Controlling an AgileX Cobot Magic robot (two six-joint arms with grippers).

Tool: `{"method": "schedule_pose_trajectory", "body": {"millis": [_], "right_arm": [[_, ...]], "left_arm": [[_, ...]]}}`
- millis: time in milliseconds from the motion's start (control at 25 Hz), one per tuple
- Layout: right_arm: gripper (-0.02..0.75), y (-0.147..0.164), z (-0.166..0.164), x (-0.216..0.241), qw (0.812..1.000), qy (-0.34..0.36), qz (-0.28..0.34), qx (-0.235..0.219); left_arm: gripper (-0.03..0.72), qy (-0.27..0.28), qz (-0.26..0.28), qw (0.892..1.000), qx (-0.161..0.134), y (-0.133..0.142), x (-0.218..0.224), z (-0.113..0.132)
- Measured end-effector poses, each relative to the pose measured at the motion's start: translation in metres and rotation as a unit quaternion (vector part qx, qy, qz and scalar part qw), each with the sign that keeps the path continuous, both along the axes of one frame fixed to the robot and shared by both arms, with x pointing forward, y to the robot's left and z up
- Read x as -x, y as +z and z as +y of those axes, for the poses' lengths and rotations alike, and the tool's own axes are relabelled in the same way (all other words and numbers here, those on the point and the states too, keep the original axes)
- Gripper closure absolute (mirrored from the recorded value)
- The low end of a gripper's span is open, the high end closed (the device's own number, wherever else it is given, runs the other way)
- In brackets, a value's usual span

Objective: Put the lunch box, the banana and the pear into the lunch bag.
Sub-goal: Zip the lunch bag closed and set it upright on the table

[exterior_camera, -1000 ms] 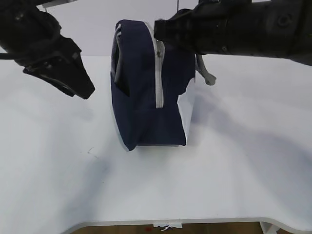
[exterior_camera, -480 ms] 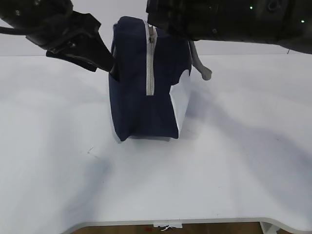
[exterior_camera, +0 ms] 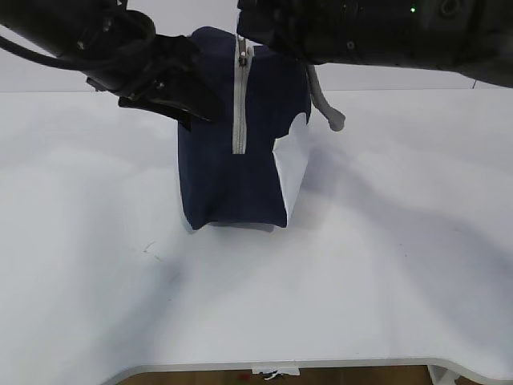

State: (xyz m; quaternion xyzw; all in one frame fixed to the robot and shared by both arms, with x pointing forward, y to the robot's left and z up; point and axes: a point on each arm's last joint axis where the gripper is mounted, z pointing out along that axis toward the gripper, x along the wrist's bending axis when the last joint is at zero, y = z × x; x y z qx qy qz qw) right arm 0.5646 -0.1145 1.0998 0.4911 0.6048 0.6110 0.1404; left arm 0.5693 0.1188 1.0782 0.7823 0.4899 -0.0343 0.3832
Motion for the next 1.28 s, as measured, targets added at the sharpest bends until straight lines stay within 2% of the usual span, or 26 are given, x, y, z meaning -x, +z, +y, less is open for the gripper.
{"method": "schedule_pose_trajectory", "body": {"millis": [120,240,280,360,400,520,680,760,1080,1280], "right_arm": [[0.749,0.0,0.0,0.0,1.0,0.0,0.001,-0.002],[0.749,0.0,0.001,0.0,1.0,0.002,0.001,-0.005],[0.749,0.0,0.001,0.0,1.0,0.003,0.001,-0.005],[0.749,0.0,0.001,0.0,1.0,0.004,0.001,-0.003],[0.749,-0.001,0.001,0.0,1.0,0.005,0.0,0.001],[0.749,-0.003,0.002,0.0,1.0,0.015,-0.005,0.013],[0.749,-0.003,0.004,0.001,0.999,0.028,-0.017,0.028],[0.749,-0.002,0.004,0.001,0.999,0.031,-0.024,0.037],[0.749,-0.002,0.0,-0.003,0.995,0.013,-0.039,0.088],[0.749,-0.003,-0.004,-0.006,0.992,-0.008,-0.044,0.116]], "left_arm": [[0.368,0.003,0.003,1.0,0.011,-0.006,-0.005,-0.003],[0.391,0.002,-0.003,1.0,0.009,-0.011,-0.009,-0.004],[0.421,-0.001,-0.005,1.0,0.007,-0.011,-0.009,-0.004],[0.531,-0.014,-0.016,1.0,-0.003,-0.012,-0.009,-0.004],[0.61,-0.025,-0.021,0.999,-0.013,-0.013,-0.008,-0.003],[0.683,-0.073,-0.031,0.995,-0.056,-0.017,-0.004,0.0],[0.69,-0.122,-0.035,0.984,-0.125,-0.024,0.0,0.008],[0.69,-0.136,-0.032,0.979,-0.147,-0.026,0.001,0.011],[0.691,-0.166,-0.017,0.968,-0.189,-0.027,0.006,0.018],[0.691,-0.173,-0.033,0.962,-0.208,-0.012,0.015,0.025]]}}
